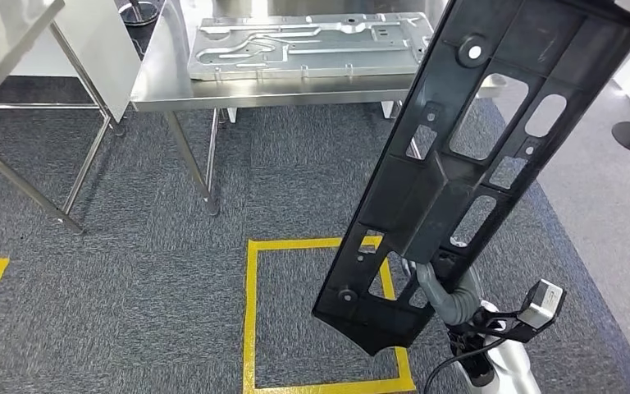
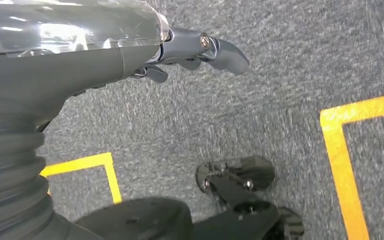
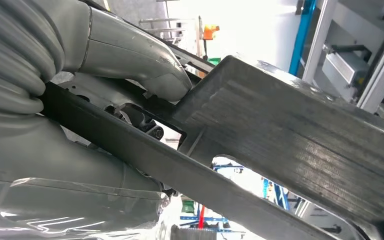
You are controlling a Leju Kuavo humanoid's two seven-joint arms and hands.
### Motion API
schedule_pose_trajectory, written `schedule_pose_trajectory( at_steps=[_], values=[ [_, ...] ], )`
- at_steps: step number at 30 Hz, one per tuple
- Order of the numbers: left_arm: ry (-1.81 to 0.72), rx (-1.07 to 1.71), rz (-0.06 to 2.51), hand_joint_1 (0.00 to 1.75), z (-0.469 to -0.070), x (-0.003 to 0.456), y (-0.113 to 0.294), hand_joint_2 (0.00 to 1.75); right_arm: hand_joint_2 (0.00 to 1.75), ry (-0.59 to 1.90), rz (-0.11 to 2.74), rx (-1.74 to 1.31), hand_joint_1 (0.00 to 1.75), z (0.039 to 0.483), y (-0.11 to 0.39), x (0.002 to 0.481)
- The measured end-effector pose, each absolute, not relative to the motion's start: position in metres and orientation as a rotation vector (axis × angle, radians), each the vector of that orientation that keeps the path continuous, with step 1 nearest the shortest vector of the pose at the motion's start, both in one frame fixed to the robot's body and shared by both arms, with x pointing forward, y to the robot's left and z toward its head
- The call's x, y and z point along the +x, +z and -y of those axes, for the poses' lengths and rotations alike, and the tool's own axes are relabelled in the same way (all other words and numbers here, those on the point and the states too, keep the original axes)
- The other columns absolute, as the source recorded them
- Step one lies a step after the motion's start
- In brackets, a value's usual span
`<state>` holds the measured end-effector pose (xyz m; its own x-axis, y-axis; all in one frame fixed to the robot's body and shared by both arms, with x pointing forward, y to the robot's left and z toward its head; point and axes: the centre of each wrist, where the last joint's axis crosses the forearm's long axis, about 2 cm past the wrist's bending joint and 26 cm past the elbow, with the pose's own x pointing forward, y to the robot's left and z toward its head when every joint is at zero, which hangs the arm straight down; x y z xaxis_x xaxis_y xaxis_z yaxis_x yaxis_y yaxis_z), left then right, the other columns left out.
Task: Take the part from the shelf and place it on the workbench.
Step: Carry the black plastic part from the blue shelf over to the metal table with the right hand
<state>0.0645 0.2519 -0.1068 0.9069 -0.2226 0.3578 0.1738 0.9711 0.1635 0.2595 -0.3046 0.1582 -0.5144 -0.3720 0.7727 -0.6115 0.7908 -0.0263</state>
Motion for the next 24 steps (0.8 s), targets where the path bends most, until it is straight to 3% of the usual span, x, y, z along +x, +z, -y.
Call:
schedule_pose_trajectory(
  at_steps=[24],
  values=[
    [-0.21,0.127,0.388,0.0,-0.2524,0.0649,-0.1068,1.75,1.75,0.379,2.168,0.723,1.75,0.3044,0.156,0.2555]
  ],
)
